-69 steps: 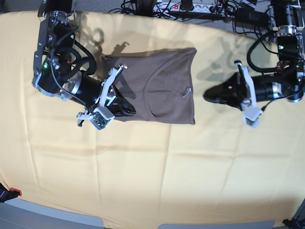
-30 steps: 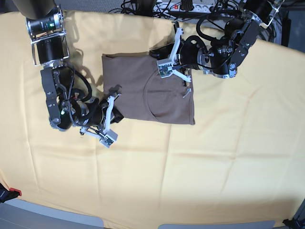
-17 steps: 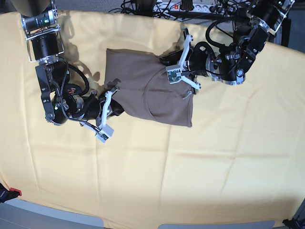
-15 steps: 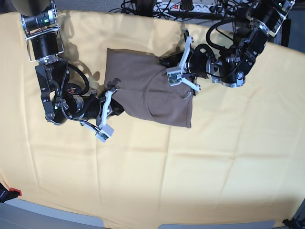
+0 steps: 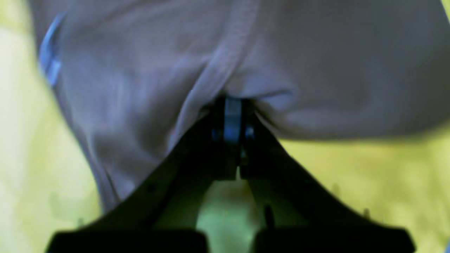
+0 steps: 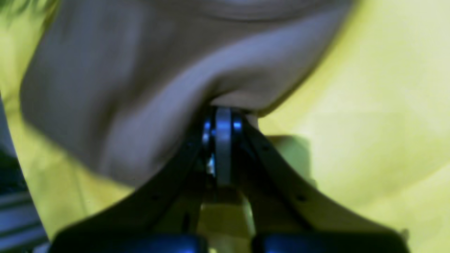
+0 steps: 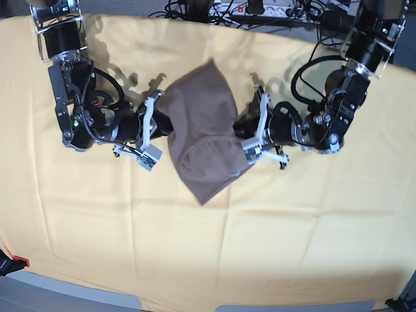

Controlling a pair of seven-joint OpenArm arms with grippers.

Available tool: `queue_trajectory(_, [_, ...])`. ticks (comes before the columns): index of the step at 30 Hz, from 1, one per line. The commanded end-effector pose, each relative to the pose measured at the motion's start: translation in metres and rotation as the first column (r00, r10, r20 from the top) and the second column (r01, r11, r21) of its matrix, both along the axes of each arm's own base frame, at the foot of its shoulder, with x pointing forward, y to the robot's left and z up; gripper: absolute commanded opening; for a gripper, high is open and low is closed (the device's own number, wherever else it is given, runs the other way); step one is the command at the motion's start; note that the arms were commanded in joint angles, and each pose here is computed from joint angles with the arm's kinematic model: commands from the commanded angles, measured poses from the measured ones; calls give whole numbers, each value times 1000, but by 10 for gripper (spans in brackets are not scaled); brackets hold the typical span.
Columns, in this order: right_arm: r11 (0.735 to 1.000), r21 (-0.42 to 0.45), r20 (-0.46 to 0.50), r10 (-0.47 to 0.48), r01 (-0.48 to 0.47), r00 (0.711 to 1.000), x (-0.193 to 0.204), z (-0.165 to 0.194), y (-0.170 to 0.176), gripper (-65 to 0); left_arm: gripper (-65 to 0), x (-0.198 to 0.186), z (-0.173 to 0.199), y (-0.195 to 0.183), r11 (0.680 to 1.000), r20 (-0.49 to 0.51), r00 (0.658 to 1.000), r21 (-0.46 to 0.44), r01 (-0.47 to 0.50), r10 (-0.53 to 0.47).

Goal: Fold the T-shirt properly
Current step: 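Grasp the folded bundle with both grippers and lift it, then lower the bundle onto the table and release with both grippers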

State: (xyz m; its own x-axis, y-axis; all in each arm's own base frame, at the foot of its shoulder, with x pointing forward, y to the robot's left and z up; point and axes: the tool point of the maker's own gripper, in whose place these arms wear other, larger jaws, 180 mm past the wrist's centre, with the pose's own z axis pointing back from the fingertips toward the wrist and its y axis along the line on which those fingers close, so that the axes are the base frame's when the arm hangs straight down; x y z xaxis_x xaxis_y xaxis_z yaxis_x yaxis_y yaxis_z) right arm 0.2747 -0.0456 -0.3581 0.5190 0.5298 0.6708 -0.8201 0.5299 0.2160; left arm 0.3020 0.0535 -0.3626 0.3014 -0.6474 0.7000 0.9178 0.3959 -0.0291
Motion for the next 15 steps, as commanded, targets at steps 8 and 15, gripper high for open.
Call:
queue_trajectory(8, [986,136,31,-103,98,994,-20,27,-15,-650,-650,35,-3,-22,993,37,997,-96,-67,71])
queue_trajectory(15, [981,148,50,-132,123,990,-40,31,-18,-650,-650,48,9,-37,994,83,995,-100,-44,52])
